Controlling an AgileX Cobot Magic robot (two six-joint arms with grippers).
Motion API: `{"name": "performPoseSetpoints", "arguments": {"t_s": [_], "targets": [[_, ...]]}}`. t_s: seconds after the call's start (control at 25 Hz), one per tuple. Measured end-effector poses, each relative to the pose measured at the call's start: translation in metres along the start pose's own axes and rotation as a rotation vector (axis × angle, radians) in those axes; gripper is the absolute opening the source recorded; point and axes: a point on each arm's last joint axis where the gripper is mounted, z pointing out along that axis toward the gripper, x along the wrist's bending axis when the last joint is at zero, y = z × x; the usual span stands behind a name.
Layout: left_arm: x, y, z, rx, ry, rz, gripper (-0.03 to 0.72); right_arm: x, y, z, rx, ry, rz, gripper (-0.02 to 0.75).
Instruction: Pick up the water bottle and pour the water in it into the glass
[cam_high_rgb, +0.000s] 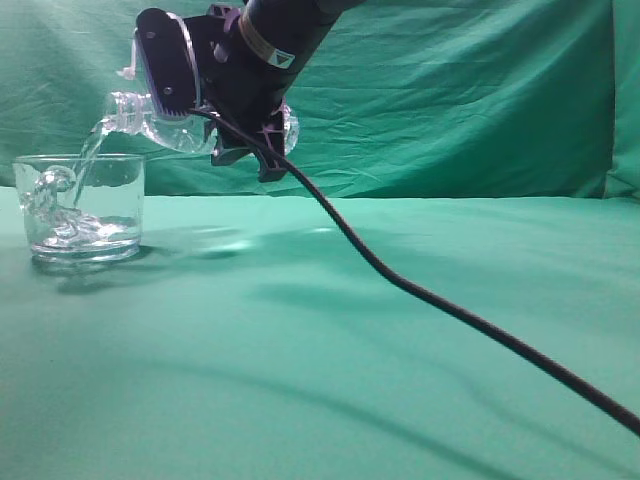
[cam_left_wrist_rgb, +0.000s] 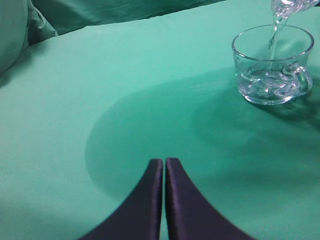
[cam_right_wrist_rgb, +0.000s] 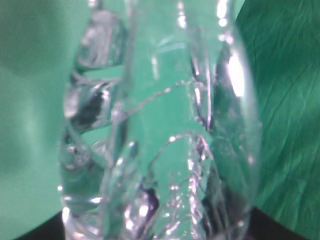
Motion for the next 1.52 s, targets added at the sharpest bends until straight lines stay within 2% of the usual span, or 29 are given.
{"name": "performPoseSetpoints", "arguments": {"t_s": [0.6, 0.72, 1.0, 1.08, 1.32, 1.52], "targets": [[0.000, 0.000, 0.000, 0.000, 0.000, 0.000, 0.000, 0.000, 0.000, 0.000, 0.002, -0.001, 0.138, 0.336], [0.000, 0.000, 0.000, 0.000, 0.000, 0.000, 0.000, 0.000, 0.000, 0.000, 0.002, -0.001, 0.323, 0.336], [0.000, 0.000, 0.000, 0.000, 0.000, 0.000, 0.000, -0.001, 0.000, -0.001, -0.001, -0.001, 1.049, 0.336], [0.000, 0.000, 0.000, 0.000, 0.000, 0.000, 0.000, -0.007, -0.001, -0.008, -0.008, -0.008, 1.191, 0.336], [0.000, 0.000, 0.000, 0.000, 0.000, 0.000, 0.000, -0.038, -0.007, -0.063, -0.049, -0.050, 1.393, 0.336], [0.000, 0.000, 0.000, 0.000, 0.000, 0.000, 0.000, -0.030, -0.034, -0.116, -0.004, -0.044, 1.518, 0.336]]}}
